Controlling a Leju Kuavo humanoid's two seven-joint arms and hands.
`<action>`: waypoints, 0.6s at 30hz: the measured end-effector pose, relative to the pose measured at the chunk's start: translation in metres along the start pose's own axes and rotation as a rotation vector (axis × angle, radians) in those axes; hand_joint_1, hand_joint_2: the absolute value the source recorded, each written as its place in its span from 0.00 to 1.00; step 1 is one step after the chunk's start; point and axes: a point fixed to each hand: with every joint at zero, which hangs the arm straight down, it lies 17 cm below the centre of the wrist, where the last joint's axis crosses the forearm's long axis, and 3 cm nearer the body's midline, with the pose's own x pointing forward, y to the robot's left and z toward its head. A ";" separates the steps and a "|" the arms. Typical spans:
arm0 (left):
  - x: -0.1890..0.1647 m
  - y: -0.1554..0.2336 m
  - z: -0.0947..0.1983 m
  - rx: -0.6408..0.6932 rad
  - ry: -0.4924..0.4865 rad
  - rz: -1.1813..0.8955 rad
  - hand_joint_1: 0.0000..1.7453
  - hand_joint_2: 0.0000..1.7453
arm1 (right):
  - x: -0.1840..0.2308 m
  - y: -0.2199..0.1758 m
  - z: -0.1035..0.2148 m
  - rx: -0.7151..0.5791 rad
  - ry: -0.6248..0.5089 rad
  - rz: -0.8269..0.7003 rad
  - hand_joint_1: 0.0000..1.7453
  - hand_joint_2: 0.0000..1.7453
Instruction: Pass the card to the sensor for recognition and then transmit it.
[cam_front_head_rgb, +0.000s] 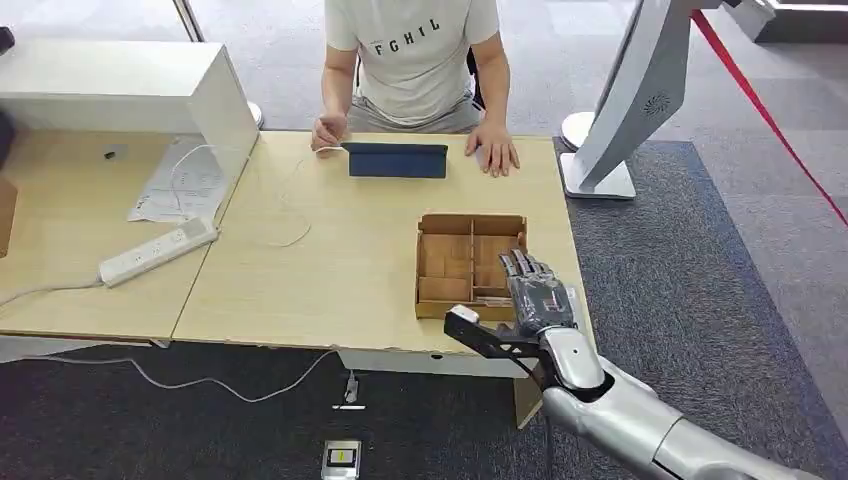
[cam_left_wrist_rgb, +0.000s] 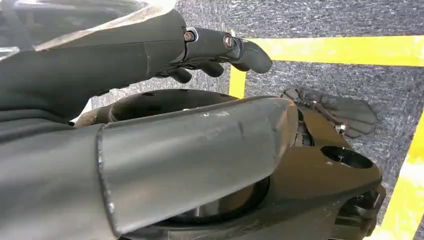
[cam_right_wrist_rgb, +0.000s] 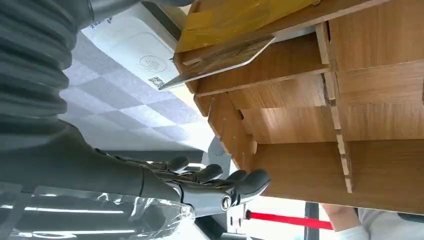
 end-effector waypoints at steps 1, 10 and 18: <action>0.000 0.000 0.000 0.000 0.000 0.000 0.00 0.00 | 0.000 0.000 0.000 0.000 0.000 0.002 0.00 1.00; 0.000 0.000 0.000 0.002 -0.002 0.002 0.00 0.00 | 0.001 0.003 0.003 0.012 -0.006 0.007 0.00 1.00; 0.000 0.000 0.000 0.002 -0.001 0.002 0.00 0.00 | 0.010 0.005 0.005 0.024 -0.039 0.005 0.00 1.00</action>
